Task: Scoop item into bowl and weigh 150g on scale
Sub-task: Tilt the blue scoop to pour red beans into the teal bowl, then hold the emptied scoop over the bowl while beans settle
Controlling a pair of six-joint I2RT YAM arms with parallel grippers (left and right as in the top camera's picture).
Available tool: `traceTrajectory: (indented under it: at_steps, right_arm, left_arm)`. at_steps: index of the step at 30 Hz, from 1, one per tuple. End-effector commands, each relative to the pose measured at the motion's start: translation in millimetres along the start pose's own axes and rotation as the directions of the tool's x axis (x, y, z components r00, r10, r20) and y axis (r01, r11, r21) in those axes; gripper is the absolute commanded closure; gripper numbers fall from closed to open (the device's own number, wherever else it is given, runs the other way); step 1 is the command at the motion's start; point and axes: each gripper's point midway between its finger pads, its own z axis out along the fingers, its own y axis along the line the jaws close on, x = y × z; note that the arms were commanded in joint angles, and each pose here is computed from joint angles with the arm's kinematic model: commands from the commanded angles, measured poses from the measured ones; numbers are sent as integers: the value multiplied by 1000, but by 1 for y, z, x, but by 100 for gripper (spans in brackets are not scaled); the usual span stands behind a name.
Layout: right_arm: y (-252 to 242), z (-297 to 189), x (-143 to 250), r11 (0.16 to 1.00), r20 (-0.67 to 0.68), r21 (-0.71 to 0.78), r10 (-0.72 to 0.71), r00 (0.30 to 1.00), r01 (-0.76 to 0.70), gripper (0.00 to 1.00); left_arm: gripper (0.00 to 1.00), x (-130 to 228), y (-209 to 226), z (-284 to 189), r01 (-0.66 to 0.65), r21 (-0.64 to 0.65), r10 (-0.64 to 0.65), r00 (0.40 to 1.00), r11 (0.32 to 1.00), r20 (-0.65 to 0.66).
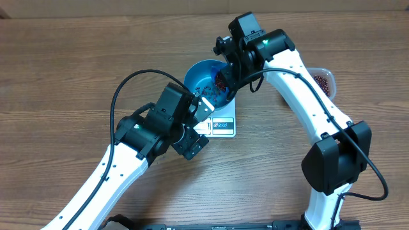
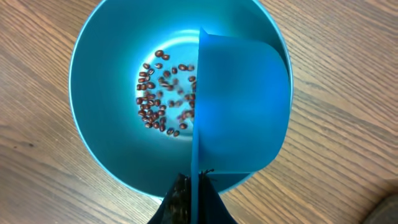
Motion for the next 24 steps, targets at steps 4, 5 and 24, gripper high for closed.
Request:
traceTrajectory:
  at_steps: [4, 5, 24]
  right_arm:
    - [8, -6, -10, 997, 22, 60, -54, 998, 53, 96]
    - [10, -5, -10, 996, 19, 64, -62, 998, 60, 96]
    - [19, -4, -7, 975, -24, 176, -136, 990, 138, 96]
  left_arm:
    - [1, 1, -2, 1, -13, 16, 13, 1000, 1000, 5]
    - [0, 1, -2, 1, -13, 16, 13, 1000, 1000, 5]
    - [0, 1, -2, 1, -13, 16, 13, 1000, 1000, 5]
